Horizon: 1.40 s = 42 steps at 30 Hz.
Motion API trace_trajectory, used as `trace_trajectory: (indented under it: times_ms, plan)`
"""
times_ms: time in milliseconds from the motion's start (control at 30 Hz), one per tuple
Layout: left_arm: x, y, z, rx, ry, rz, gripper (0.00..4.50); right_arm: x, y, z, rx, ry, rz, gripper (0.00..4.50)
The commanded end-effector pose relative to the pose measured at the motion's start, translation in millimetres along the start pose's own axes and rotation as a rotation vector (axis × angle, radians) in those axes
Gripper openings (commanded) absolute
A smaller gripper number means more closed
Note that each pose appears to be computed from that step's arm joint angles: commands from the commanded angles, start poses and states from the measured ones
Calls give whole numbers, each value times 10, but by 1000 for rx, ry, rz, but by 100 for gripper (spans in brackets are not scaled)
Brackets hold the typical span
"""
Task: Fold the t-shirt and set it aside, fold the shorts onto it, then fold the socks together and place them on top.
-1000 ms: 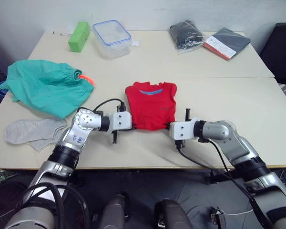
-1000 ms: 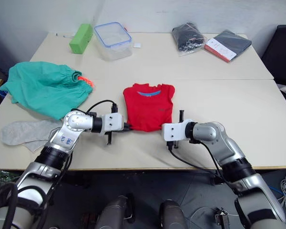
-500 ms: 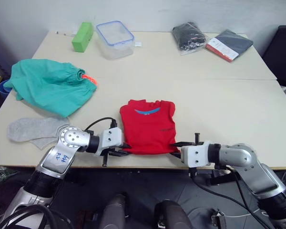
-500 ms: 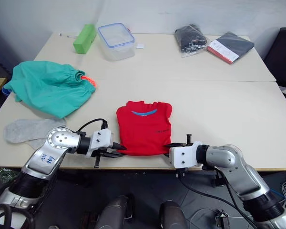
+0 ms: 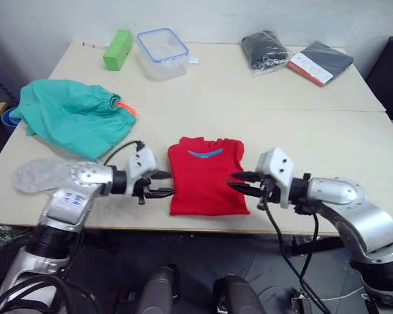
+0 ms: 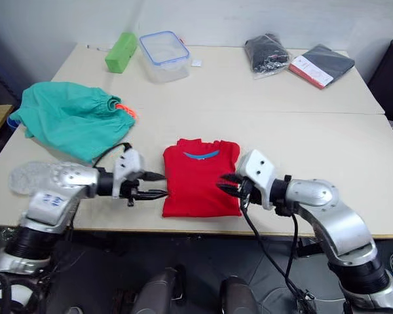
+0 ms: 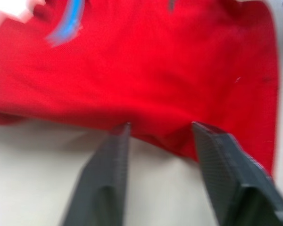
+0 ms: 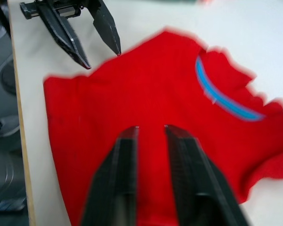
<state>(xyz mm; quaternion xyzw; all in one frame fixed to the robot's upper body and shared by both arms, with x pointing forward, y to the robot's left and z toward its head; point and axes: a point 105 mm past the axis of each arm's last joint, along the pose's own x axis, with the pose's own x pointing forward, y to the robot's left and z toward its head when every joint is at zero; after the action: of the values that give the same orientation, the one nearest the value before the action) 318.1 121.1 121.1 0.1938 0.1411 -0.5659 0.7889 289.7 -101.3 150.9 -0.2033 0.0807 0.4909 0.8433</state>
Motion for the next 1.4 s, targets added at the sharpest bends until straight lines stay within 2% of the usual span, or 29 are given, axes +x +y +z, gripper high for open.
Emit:
trace_trajectory:
  times_ms: [33, 133, 367, 533, 633, 833, 933, 967, 1033, 1100, 1200, 1300, 1400]
  plan:
    - [101, 66, 247, 72, -54, -6, 89, 203, -3, -48, -62, 16, -2, 0]
    - [304, 65, 169, 48, -36, 21, 3, 315, -26, -223, -103, 71, -25, 0]
    - [249, 115, 40, 46, 11, 79, 3, 349, -96, -528, -106, 156, -49, 0]
    - [233, 121, -133, 70, 82, 81, 3, 346, -185, -597, -45, 159, -72, 0]
    - [259, 118, -213, 84, 110, 84, 3, 326, -408, -570, 1, 154, -136, 0]
    - [282, 197, -255, 91, 94, 137, 3, 265, -1058, -653, 115, 175, -328, 0]
    - [274, 234, -238, 100, 86, 152, 3, 213, -1318, -508, 130, 133, -412, 0]
    - [264, 244, -205, 101, 72, 155, 3, 207, -1340, -374, 117, 84, -400, 0]
    - [232, 258, -99, 101, 33, 157, 3, 185, -1279, -89, 73, -12, -339, 0]
    - [201, 262, -3, 97, -2, 154, 3, 164, -1174, 82, 49, -68, -283, 0]
    - [155, 266, 231, 57, -88, 134, 3, 164, -813, 251, 36, -128, -143, 0]
    - [188, 317, 410, 15, -136, 129, 3, 237, -293, 117, -16, -65, 6, 0]
    - [294, 363, 370, 34, -86, 117, 3, 290, -42, -196, -110, 69, 37, 0]
